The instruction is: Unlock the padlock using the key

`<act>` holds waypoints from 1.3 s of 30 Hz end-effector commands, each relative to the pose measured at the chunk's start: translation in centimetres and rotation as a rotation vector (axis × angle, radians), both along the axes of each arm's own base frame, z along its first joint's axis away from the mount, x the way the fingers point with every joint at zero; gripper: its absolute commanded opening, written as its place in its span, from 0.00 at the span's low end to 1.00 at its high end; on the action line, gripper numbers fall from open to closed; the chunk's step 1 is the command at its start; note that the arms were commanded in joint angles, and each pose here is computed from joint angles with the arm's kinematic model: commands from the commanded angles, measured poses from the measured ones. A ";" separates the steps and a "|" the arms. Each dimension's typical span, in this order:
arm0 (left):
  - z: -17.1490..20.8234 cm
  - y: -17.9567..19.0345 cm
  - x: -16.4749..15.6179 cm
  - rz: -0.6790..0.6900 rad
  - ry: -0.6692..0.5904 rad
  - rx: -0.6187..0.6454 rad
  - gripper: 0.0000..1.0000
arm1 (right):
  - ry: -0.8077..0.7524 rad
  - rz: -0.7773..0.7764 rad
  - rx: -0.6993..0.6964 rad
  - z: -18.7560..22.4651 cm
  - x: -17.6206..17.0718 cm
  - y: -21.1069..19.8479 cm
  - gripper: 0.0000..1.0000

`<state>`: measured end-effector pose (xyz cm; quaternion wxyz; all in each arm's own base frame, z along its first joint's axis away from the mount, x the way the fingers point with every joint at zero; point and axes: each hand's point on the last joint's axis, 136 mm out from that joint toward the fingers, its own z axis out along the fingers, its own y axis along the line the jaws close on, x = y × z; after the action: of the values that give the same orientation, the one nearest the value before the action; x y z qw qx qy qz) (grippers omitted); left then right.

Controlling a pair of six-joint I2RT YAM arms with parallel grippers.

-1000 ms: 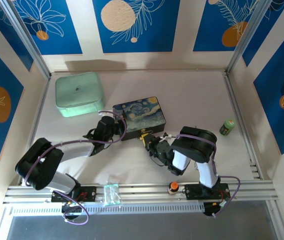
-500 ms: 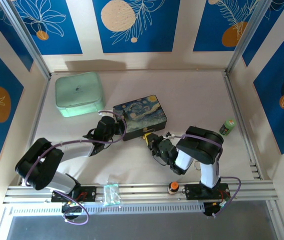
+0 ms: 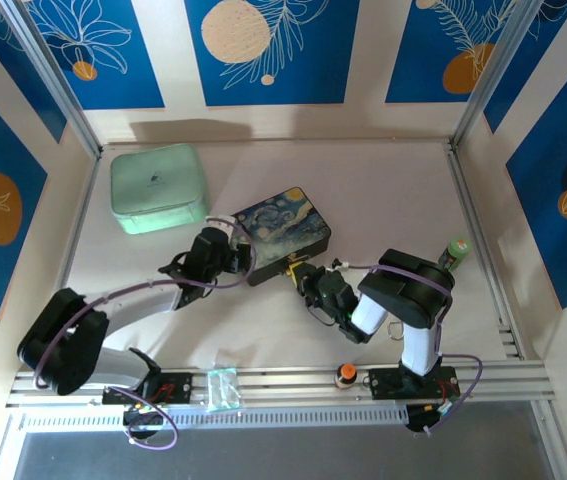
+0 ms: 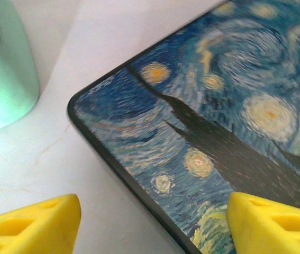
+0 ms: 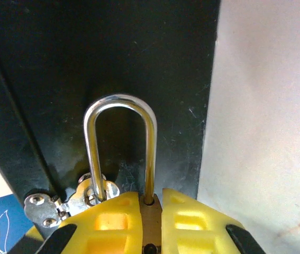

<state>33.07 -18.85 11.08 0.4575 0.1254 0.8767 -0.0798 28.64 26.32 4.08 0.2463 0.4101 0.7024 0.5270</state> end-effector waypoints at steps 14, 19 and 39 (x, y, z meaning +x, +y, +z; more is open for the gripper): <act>-0.4 -8.7 -2.3 -0.522 0.072 0.515 0.89 | 0.239 -0.044 -0.192 -8.3 -2.6 -3.7 0.00; -0.6 -9.1 -2.9 -0.540 0.086 0.490 0.89 | 0.246 -0.034 -0.220 -8.2 -2.8 -3.9 0.00; -8.6 -4.1 -4.7 -0.559 0.263 0.975 0.47 | 0.018 -0.066 -0.136 -3.7 0.8 -4.8 0.00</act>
<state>30.85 -28.47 8.45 0.3218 0.5011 0.7903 0.1438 29.41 25.74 4.08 0.2441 0.4009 0.6825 0.5603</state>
